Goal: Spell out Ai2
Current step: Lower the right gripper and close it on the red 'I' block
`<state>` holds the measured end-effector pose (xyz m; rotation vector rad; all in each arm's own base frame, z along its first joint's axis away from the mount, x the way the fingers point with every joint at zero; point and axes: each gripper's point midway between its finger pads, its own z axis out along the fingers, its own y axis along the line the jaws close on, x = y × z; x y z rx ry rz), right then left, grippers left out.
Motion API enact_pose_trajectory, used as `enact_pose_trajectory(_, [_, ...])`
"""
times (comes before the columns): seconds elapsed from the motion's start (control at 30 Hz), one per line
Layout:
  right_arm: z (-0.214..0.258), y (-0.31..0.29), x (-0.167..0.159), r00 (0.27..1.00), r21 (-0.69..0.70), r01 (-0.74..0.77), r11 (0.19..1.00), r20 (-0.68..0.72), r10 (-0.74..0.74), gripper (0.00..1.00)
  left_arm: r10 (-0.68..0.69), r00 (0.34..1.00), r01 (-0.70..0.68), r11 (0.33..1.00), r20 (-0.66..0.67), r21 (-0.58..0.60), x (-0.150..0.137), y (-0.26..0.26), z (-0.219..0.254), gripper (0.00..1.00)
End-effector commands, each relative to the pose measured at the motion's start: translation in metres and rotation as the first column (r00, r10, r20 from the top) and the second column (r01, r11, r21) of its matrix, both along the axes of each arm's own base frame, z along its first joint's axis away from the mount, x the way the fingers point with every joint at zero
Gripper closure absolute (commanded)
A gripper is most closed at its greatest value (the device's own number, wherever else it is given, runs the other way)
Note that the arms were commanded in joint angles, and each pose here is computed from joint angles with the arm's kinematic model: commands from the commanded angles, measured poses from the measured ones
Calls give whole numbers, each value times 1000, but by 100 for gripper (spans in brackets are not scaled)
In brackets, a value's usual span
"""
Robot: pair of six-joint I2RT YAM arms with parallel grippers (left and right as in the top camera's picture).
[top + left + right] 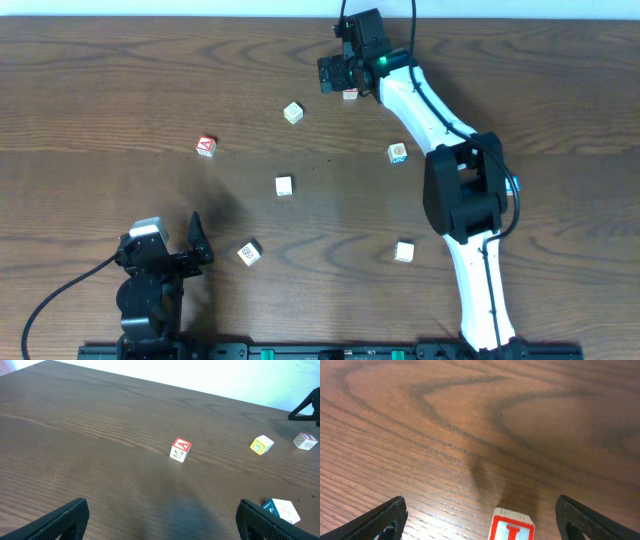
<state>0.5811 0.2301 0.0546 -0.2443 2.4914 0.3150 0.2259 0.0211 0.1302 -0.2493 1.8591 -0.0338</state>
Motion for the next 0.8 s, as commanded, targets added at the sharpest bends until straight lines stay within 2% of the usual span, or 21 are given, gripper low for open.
enact_pose_trajectory(0.0, [-20,-3,2,995,7,86,996,-42,-85,8,-8,1000,8,1000,-24,0,0,-1,-11,5])
enact_pose_trajectory(0.17, [-23,-14,4,986,-29,161,987,-34,-162,12,-7,1000,7,1000,-24,0,0,-1,-11,5])
enact_pose_trajectory(0.5, [-30,-12,-5,985,-65,158,985,-62,-162,19,-7,1000,7,1000,-24,0,0,-1,-11,5])
enact_pose_trajectory(0.77, [-33,-12,-8,984,-73,156,985,-74,-162,30,-7,1000,7,1000,-24,0,0,-1,-11,5])
